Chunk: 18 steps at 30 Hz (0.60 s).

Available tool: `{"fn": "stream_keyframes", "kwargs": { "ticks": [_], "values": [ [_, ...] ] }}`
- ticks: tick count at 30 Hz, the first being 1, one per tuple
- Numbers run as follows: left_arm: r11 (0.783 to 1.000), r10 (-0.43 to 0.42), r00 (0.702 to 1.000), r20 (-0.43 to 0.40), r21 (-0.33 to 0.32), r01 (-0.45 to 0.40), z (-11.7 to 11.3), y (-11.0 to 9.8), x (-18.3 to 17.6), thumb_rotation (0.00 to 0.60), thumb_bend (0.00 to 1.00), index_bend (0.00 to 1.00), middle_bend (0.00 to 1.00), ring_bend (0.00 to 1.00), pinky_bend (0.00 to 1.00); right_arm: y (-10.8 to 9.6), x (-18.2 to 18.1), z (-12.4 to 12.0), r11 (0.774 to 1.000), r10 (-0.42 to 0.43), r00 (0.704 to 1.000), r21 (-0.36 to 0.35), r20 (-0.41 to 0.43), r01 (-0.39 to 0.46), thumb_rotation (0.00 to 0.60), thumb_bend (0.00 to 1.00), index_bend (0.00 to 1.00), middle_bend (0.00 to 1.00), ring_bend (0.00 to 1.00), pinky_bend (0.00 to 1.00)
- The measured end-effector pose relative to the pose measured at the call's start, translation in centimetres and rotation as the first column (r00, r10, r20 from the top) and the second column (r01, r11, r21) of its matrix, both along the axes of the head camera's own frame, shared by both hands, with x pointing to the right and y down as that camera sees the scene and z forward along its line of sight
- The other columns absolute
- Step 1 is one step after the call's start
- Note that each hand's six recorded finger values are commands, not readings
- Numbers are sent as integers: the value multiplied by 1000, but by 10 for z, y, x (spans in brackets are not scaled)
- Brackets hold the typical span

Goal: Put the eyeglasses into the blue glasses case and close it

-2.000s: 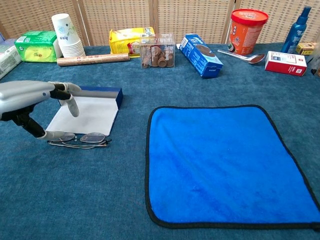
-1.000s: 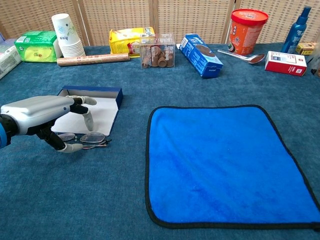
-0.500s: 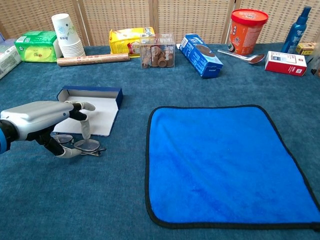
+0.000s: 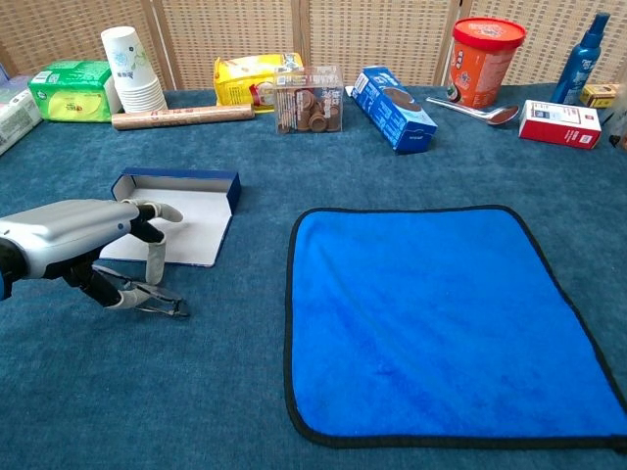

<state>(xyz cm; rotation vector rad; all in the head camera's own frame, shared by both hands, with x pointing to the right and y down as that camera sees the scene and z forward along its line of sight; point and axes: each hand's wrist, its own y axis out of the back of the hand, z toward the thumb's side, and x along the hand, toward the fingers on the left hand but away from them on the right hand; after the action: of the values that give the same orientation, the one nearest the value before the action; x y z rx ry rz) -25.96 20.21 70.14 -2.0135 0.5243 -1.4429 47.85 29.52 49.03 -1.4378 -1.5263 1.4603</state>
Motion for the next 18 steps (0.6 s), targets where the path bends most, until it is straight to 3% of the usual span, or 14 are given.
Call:
{"fn": "stream_keyframes", "kwargs": {
  "ticks": [12, 18],
  "values": [
    [998, -30, 1000, -7, 54, 31, -8, -16, -5, 532, 379, 572, 129, 0, 64, 0, 0, -2, 1000, 1, 1000, 11, 7, -1, 339, 340, 68, 126, 0, 56],
    [991, -49, 999, -12, 124, 50, -15, -48, -6, 538, 377, 567, 130, 0, 63, 1, 1, -4, 1000, 4, 1000, 20, 10, -4, 341, 339, 66, 126, 0, 56]
  ]
}}
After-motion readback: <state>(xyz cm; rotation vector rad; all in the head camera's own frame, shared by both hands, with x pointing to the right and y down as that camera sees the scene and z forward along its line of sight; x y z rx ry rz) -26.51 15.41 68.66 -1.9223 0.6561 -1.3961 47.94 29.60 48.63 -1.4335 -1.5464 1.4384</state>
